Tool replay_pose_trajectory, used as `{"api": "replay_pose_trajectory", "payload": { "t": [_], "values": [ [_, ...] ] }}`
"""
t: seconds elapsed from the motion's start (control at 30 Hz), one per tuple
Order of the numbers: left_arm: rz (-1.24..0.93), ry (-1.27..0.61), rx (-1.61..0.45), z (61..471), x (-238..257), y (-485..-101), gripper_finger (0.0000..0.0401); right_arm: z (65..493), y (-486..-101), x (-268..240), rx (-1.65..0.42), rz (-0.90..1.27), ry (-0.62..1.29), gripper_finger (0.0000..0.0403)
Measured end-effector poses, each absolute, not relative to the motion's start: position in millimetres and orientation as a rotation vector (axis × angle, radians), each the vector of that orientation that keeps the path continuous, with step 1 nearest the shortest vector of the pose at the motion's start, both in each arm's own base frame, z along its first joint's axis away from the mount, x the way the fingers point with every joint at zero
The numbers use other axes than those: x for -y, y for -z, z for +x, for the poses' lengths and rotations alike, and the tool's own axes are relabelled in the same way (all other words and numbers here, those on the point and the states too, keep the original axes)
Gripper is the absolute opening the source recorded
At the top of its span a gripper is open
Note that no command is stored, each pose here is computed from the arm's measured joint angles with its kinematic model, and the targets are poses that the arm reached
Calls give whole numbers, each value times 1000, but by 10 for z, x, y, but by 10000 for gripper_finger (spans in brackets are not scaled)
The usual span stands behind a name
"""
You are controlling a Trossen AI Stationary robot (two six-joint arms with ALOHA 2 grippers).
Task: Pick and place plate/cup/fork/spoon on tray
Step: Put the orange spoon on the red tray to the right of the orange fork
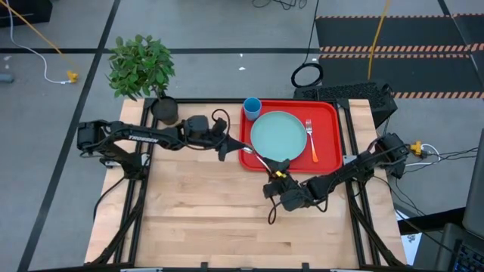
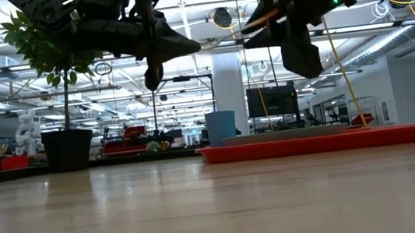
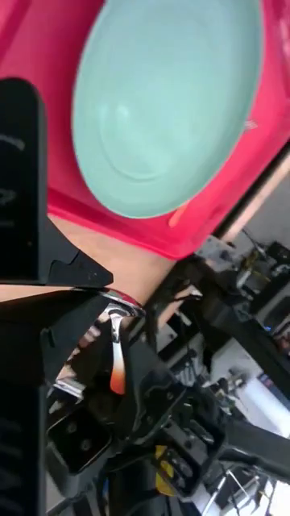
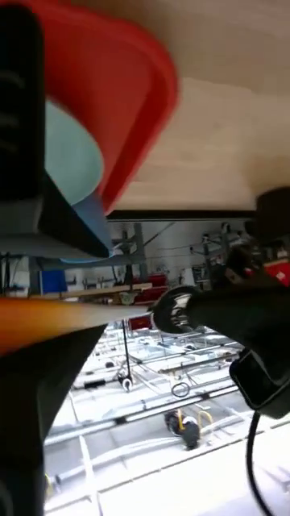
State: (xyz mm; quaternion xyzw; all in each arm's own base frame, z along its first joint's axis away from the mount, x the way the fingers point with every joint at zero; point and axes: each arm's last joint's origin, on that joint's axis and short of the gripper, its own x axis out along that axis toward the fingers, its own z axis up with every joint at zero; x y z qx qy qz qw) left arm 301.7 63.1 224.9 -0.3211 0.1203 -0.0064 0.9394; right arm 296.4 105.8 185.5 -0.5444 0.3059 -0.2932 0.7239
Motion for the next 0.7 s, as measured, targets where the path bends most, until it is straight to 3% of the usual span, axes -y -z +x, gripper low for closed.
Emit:
{"api": "replay_pose_trajectory", "payload": {
  "t": [0.33,0.7],
  "values": [
    [-590,30,-211,3025,-625,-2283,2,2984,-1954,-1064,-541,-975,723,174],
    [-580,7,-205,3009,-696,-2281,1,2945,-2057,-1055,-477,-852,750,185]
  ]
}}
